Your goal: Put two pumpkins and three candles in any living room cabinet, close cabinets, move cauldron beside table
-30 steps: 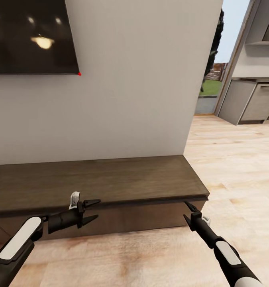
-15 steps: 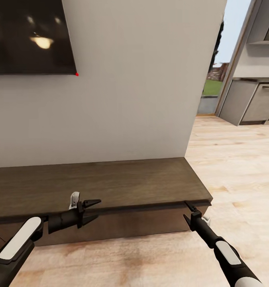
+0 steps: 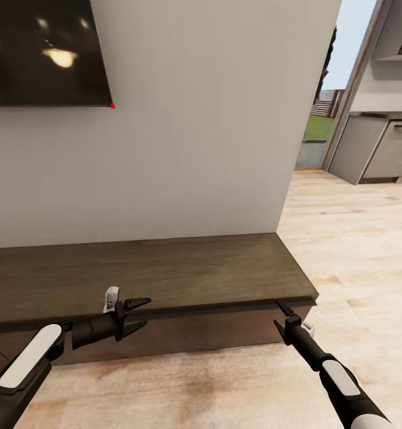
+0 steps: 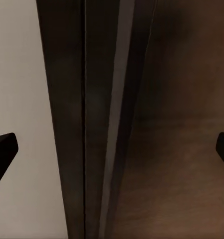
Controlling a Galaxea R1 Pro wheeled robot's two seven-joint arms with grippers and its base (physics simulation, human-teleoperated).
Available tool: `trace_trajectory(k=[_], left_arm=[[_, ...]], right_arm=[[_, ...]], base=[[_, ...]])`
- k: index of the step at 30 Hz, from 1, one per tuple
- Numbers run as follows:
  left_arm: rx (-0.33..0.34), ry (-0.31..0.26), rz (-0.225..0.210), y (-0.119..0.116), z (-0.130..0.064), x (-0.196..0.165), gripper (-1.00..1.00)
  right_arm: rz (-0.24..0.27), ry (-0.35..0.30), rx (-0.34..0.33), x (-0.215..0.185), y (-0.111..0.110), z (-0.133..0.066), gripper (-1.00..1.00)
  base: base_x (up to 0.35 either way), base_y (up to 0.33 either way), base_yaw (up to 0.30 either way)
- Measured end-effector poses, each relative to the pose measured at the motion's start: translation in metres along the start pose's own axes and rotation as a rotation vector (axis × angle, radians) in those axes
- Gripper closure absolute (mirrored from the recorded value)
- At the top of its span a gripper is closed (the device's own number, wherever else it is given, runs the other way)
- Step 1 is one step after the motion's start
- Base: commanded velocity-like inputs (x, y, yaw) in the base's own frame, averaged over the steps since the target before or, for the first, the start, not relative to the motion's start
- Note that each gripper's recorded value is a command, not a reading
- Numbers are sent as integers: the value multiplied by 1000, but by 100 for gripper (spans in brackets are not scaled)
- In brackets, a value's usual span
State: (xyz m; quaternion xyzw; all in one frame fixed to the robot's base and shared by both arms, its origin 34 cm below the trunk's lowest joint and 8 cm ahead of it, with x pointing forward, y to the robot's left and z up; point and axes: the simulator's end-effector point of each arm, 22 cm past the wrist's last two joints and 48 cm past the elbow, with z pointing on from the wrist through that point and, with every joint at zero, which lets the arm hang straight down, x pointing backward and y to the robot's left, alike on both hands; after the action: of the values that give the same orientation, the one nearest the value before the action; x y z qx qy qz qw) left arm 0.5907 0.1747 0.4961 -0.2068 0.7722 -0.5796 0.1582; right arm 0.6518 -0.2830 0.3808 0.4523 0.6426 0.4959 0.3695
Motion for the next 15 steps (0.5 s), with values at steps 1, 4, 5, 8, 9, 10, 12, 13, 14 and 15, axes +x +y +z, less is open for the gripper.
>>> trace_trajectory(k=[1,4,5,8,9,10,12,13,14,15], left_arm=[[0,0,0,0,0,0,-100],[0,0,0,0,0,0,-100],[1,0,0,0,0,0,-100],[1,0,0,0,0,0,-100],[1,0,0,0,0,0,-100],[0,0,0,0,0,0,-100],[0,0,0,0,0,0,-100],[-2,1,-3,2,1,0,-100],[-5,2,-6,4,2,0,-100],[-7,3,-10,6,2,0,-100]], right_arm=[[0,0,-2,0,0,0,-100],[0,0,-19,0,4,0,-100],[0,0,-24,0,5,0,-100],[-2,0,-39,-1,8,-1,-100],[-2,0,-39,-1,8,-1,-100],[-2,-1,-37,-2,7,-2,-100],[0,-1,-35,-3,6,-3,-100],[1,-1,-30,-3,3,-3,-100],[2,-1,-26,-3,0,-3,-100],[4,-1,-22,-3,-2,-3,-100]], base=[[0,0,0],[0,0,0],[0,0,0],[0,0,0],[0,0,0],[0,0,0],[0,0,0],[0,0,0],[0,0,0],[0,0,0]])
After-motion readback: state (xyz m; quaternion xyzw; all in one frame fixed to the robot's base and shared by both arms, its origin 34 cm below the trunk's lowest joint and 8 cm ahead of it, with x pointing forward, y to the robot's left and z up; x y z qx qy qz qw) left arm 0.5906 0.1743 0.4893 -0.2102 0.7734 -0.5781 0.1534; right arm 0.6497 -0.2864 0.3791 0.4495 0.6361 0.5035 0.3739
